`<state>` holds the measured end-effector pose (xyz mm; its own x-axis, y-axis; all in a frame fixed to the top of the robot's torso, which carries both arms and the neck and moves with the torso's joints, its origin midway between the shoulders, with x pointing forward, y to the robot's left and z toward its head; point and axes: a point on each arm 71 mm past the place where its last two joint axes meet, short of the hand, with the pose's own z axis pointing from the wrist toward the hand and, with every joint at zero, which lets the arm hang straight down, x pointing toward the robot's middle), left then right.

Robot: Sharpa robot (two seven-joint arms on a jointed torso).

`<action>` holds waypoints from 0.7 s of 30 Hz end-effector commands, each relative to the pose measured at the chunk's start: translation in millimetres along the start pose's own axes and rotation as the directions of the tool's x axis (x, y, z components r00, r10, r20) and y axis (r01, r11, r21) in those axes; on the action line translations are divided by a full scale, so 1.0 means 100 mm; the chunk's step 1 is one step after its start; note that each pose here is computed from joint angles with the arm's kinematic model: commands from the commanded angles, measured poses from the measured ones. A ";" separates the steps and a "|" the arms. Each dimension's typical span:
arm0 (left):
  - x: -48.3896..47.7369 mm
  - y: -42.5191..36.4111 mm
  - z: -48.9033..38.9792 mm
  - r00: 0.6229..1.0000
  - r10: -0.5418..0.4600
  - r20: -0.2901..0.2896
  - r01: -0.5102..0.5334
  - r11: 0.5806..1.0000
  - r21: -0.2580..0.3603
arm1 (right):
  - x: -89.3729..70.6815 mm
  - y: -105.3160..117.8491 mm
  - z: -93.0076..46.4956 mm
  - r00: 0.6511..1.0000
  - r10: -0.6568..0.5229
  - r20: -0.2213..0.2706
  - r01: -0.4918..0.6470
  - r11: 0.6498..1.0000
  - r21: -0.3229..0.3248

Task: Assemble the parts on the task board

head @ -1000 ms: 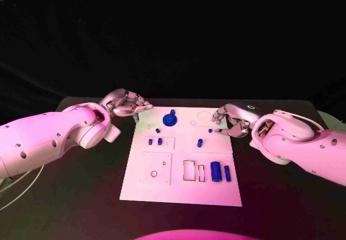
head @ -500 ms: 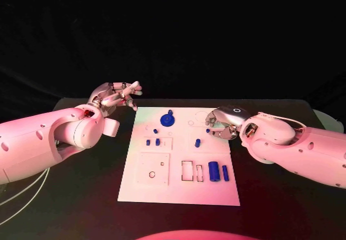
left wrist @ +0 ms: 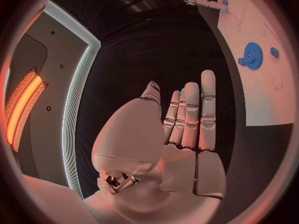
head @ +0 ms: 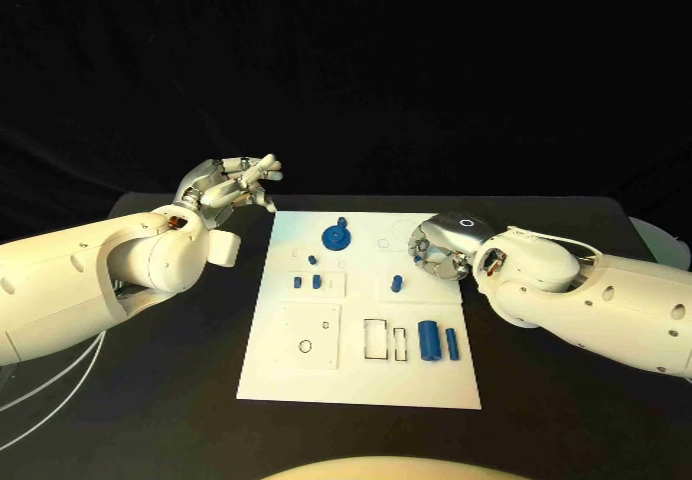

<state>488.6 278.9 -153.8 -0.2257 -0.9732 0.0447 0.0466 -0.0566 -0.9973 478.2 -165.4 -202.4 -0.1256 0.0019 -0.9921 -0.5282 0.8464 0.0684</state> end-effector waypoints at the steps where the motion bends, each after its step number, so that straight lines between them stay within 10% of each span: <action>1: 0.013 -0.024 0.000 1.000 -0.021 -0.001 0.021 1.000 0.019 | 0.05 0.01 0.01 0.999 -0.025 -0.042 0.025 1.000 0.002; 21: 0.020 -0.014 0.002 1.000 -0.022 -0.001 0.022 1.000 0.006 | 0.13 0.06 0.03 0.994 -0.089 -0.058 0.090 0.996 0.017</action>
<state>488.3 278.3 -153.8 -0.2236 -0.9729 0.0585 0.0416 -0.0695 -0.9967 478.9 -158.5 -203.9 -0.1051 -0.0436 -0.9935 -0.5292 0.8483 0.0188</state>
